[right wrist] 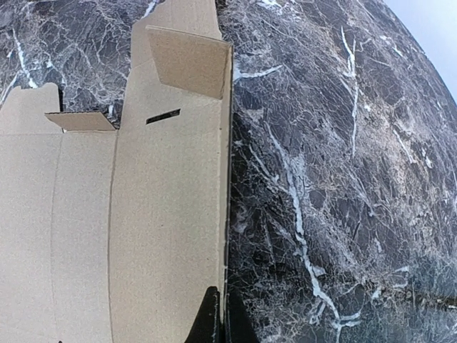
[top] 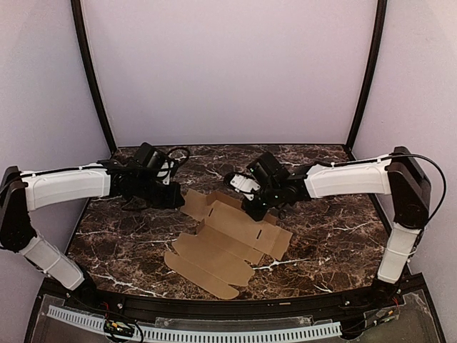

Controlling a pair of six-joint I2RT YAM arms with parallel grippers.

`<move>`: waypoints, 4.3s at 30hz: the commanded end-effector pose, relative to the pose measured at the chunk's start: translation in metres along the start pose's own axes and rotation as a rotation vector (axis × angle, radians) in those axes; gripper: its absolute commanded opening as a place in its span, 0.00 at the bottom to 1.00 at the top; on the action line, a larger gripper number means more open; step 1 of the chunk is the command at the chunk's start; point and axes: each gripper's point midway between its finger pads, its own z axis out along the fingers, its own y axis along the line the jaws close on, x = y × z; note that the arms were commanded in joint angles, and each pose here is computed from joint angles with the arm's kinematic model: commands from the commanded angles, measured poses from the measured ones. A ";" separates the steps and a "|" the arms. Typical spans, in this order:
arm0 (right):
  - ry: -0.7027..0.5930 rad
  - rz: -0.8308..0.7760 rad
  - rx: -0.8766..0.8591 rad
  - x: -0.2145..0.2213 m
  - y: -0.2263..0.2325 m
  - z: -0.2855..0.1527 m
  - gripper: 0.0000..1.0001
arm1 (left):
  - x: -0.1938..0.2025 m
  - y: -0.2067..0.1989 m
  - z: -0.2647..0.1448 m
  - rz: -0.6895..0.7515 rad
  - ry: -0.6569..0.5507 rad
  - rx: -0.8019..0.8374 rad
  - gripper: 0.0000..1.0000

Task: Fold the paper box

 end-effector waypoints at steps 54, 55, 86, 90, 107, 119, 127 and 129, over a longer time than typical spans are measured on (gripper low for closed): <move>-0.313 -1.007 0.605 -0.014 0.061 -0.040 0.00 | -0.050 0.064 0.014 -0.043 -0.225 0.054 0.01; -0.317 -1.006 0.604 -0.014 0.061 -0.041 0.00 | -0.050 0.062 0.020 -0.024 -0.215 0.068 0.01; -0.309 -0.975 0.638 -0.021 0.062 -0.024 0.00 | 0.039 0.001 0.043 -0.033 -0.026 0.571 0.01; -0.290 -0.967 0.642 -0.019 0.060 -0.019 0.00 | 0.052 -0.012 0.049 -0.021 0.002 0.585 0.01; -0.271 -0.936 0.645 -0.007 0.059 -0.017 0.00 | 0.060 -0.017 0.058 -0.008 0.037 0.501 0.01; -0.249 -1.023 0.704 0.011 0.068 -0.014 0.00 | 0.066 -0.016 0.054 -0.055 0.038 0.483 0.01; -0.196 -1.104 0.735 0.022 0.071 -0.005 0.00 | 0.076 -0.025 0.051 -0.073 0.046 0.504 0.01; -0.191 -1.125 0.747 0.024 0.071 -0.004 0.00 | 0.081 -0.027 0.051 -0.078 0.054 0.503 0.01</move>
